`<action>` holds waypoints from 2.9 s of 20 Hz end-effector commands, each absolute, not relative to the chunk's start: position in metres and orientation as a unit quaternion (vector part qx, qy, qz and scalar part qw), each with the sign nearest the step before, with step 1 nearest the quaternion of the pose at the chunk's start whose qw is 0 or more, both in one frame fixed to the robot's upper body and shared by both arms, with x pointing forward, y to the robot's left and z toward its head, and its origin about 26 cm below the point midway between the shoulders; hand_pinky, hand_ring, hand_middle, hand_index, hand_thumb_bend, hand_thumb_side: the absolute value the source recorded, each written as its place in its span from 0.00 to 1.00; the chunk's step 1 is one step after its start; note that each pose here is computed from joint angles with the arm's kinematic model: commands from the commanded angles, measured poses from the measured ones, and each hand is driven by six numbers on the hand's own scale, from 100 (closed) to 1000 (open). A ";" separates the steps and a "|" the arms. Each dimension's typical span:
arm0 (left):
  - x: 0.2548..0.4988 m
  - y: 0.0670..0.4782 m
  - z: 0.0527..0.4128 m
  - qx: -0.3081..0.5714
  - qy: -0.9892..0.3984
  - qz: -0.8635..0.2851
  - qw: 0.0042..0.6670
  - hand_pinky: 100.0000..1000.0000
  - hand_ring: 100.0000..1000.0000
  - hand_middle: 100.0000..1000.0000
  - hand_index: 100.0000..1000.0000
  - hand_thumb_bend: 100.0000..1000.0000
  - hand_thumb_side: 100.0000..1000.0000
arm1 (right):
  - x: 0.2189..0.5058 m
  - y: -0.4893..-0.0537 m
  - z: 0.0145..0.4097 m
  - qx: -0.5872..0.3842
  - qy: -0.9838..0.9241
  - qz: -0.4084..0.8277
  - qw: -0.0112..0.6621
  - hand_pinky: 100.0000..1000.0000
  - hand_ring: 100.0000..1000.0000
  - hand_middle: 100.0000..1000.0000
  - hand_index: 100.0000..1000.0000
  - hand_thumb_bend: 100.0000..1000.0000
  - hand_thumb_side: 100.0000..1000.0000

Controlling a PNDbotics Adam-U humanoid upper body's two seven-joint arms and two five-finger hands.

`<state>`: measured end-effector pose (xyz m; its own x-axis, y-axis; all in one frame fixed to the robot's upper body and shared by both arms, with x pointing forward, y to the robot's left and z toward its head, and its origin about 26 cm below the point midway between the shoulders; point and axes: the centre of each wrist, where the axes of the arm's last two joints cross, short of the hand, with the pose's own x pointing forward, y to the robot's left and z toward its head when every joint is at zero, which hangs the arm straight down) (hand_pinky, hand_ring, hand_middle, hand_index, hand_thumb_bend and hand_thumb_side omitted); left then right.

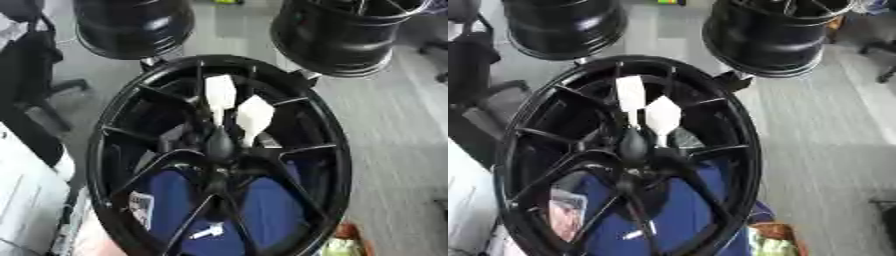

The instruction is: Pull the pin out of the wheel hub.

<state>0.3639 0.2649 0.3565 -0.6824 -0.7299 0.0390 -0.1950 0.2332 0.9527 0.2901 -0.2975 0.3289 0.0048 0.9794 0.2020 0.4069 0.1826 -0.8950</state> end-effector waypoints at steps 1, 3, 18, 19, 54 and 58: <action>0.363 0.264 0.368 0.321 -0.737 -0.545 0.239 0.65 0.62 0.55 0.75 0.27 0.46 | 0.286 -0.299 0.338 -0.564 -0.627 0.318 0.432 0.87 0.83 0.79 0.86 0.00 0.04; 0.365 0.263 0.368 0.322 -0.723 -0.563 0.238 0.66 0.63 0.56 0.75 0.28 0.46 | 0.286 -0.299 0.338 -0.565 -0.626 0.319 0.433 0.87 0.83 0.79 0.86 0.00 0.05; 0.430 0.215 0.373 0.307 -0.579 -0.726 0.210 0.73 0.70 0.64 0.78 0.40 0.45 | 0.287 -0.297 0.337 -0.560 -0.625 0.326 0.436 0.87 0.83 0.79 0.86 0.00 0.05; 0.435 0.210 0.372 0.302 -0.572 -0.733 0.209 0.73 0.71 0.64 0.79 0.40 0.46 | 0.287 -0.296 0.337 -0.559 -0.626 0.326 0.436 0.87 0.83 0.79 0.86 0.00 0.05; 0.427 0.146 0.350 0.248 -0.505 -0.753 0.340 0.72 0.72 0.67 0.83 0.51 0.52 | 0.287 -0.295 0.341 -0.564 -0.624 0.326 0.432 0.87 0.83 0.79 0.86 0.00 0.08; 0.425 0.146 0.347 0.244 -0.501 -0.752 0.353 0.71 0.71 0.66 0.82 0.53 0.52 | 0.287 -0.295 0.339 -0.564 -0.623 0.324 0.434 0.87 0.83 0.79 0.86 0.00 0.09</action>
<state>0.4285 0.1390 0.3334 -0.6453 -0.7639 0.0010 0.3067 -0.2578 0.9162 0.2909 -0.2920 0.3304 0.0015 0.9802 0.1981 0.3911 0.1818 -0.9022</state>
